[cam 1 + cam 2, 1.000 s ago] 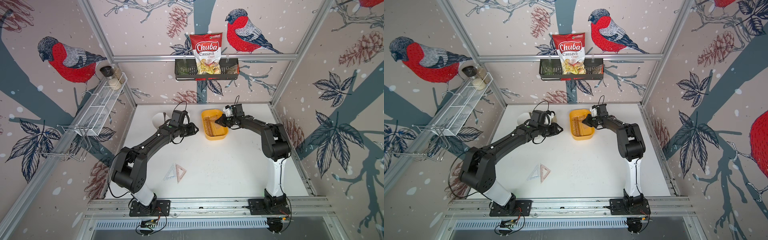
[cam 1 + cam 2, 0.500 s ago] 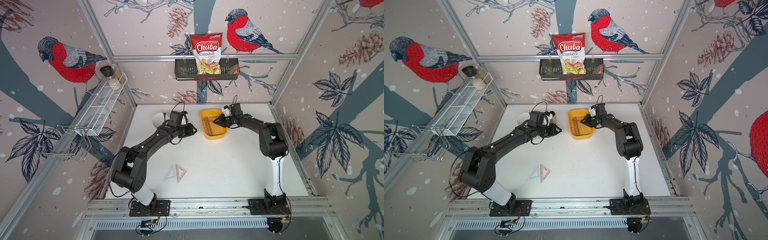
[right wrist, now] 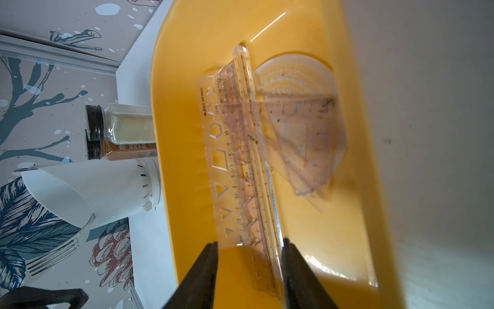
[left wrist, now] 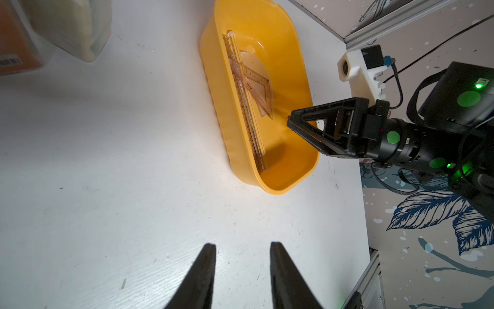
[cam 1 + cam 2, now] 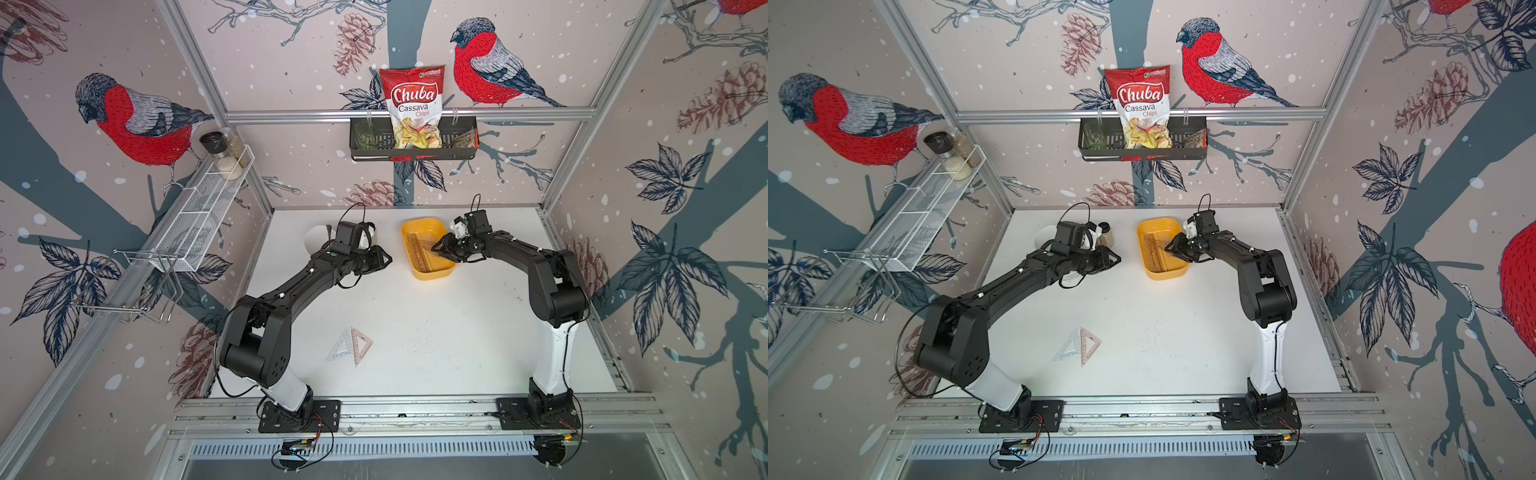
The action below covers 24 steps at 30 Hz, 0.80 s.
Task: Put the scattered rulers into the storage box
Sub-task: Place the ruler in the storage box, then move the ruler to the center of the board.
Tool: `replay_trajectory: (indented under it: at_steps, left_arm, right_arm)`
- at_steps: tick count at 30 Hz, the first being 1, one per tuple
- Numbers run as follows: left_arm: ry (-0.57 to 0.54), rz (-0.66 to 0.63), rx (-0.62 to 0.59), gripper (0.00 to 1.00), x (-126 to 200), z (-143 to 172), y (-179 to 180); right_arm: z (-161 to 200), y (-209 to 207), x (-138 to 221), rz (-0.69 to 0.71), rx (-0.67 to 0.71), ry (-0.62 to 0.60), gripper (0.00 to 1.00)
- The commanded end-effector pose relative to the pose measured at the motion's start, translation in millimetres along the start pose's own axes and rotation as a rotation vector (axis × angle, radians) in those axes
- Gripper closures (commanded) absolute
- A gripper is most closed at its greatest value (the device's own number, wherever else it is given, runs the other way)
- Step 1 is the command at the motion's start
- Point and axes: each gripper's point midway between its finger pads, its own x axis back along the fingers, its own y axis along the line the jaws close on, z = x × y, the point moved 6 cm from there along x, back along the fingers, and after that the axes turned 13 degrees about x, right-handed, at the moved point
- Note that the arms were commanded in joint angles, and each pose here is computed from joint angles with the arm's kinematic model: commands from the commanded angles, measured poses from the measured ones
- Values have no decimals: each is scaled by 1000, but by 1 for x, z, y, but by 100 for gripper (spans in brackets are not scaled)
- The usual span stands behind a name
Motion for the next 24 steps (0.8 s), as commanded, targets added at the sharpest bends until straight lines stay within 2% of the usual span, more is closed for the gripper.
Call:
replay_trajectory:
  at_steps: [1,6,8,11,12,13,15,21,24]
  left_arm:
    - [-18,22,-10,61,5,-2,-4]
    - [-45,-8,1,62,16,2,-2]
    - [-64,-38,14,62,24,7,4]
    - [-102,-116,40,61,36,17,20]
    - [-103,-155,60,60,37,26,33]
    - [-108,-175,73,52,40,32,40]
    - [-117,-204,99,46,44,43,53]
    - [-185,-247,199,33,62,64,89]
    - [-194,-211,310,32,73,61,113]
  right_arm:
    - [-2,6,11,14,27,-15,54]
    - [6,33,30,19,105,-39,53]
    - [20,52,37,59,195,-50,54]
    - [62,94,33,122,384,-48,55]
    - [79,109,30,131,446,-47,56]
    - [97,125,24,129,511,-45,57]
    - [129,151,13,119,609,-45,58]
    - [210,206,-36,123,864,33,59]
    - [238,226,-59,162,1000,48,58]
